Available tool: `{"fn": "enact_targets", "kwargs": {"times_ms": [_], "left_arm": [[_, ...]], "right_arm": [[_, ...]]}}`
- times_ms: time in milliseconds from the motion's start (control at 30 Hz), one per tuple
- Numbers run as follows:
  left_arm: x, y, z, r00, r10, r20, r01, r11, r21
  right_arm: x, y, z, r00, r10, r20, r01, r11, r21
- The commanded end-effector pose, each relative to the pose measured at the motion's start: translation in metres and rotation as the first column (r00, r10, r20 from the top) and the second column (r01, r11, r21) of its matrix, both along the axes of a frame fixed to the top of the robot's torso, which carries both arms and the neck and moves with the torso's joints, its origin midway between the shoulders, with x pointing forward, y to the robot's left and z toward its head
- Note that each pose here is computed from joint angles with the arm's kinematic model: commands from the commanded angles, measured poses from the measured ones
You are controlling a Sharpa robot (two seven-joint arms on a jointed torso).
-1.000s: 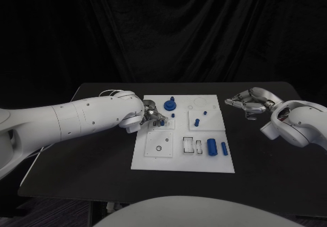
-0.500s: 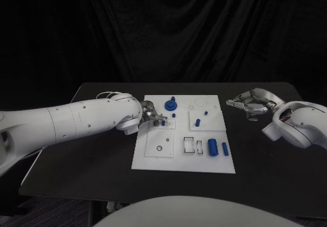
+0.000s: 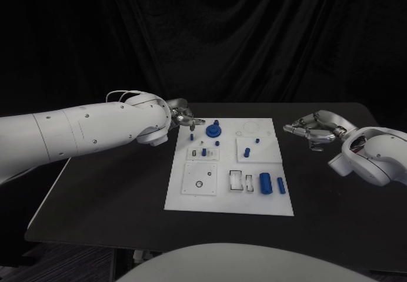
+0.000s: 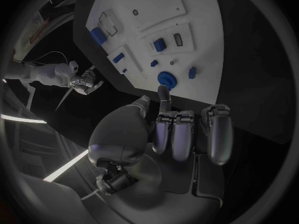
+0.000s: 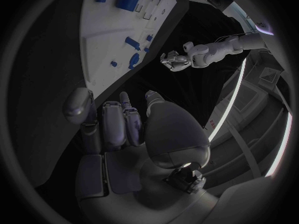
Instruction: Assemble the parts on the task board
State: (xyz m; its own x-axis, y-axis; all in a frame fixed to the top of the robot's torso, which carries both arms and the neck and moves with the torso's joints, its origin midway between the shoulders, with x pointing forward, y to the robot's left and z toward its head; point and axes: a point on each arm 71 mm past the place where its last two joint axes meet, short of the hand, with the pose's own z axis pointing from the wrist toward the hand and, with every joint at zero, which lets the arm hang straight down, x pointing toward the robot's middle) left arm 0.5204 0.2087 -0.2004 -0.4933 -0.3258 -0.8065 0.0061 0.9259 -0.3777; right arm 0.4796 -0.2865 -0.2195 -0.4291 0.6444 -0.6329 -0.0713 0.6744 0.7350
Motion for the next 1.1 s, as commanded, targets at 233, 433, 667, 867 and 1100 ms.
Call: {"fn": "enact_targets", "kwargs": {"times_ms": [233,433,667,867,1100], "left_arm": [[0.0152,0.001,-0.0003,0.999,-0.018,-0.044,0.022,0.996,0.086],[0.0278,0.005,-0.0071,0.997,0.015,-0.081,-0.004,0.991,0.134],[0.0358,0.009,-0.0209,0.992,0.048,-0.114,-0.028,0.986,0.167],[0.0393,0.012,-0.0305,0.987,0.069,-0.145,-0.041,0.98,0.194],[0.0401,0.012,-0.0372,0.983,0.07,-0.167,-0.035,0.978,0.205]], "right_arm": [[0.0,0.001,-0.001,1.0,-0.003,0.001,0.003,1.0,-0.012],[0.001,0.002,-0.002,1.0,0.002,-0.001,-0.002,1.0,-0.012],[0.001,0.004,-0.002,1.0,0.007,-0.002,-0.007,1.0,-0.01],[0.001,0.003,-0.002,1.0,0.005,-0.003,-0.005,1.0,-0.011],[0.001,0.003,-0.002,1.0,0.007,-0.005,-0.007,1.0,-0.012]]}}
